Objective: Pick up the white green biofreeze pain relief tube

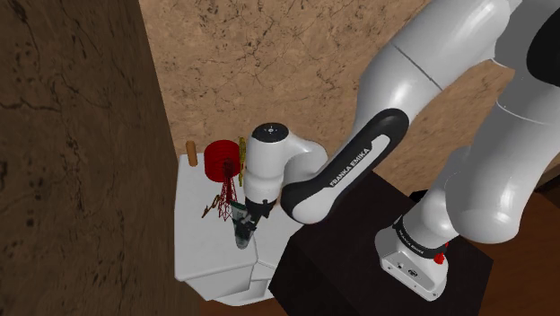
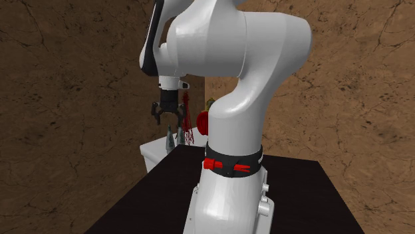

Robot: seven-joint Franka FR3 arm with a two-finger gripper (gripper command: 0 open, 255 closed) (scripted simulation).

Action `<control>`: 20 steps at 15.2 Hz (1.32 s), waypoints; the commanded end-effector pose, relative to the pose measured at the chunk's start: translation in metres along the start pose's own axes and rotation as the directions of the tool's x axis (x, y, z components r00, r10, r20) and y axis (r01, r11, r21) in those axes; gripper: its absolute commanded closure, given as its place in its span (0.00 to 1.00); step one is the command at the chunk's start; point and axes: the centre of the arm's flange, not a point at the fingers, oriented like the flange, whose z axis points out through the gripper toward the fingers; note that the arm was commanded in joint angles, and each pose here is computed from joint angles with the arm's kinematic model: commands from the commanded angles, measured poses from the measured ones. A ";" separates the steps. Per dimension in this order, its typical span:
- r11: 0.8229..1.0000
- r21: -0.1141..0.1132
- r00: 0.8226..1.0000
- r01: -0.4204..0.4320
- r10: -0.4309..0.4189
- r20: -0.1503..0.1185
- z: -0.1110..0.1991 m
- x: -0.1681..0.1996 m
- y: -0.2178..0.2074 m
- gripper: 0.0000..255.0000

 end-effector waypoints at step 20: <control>1.000 0.001 1.000 0.000 0.000 0.000 0.008 0.001 -0.001 1.00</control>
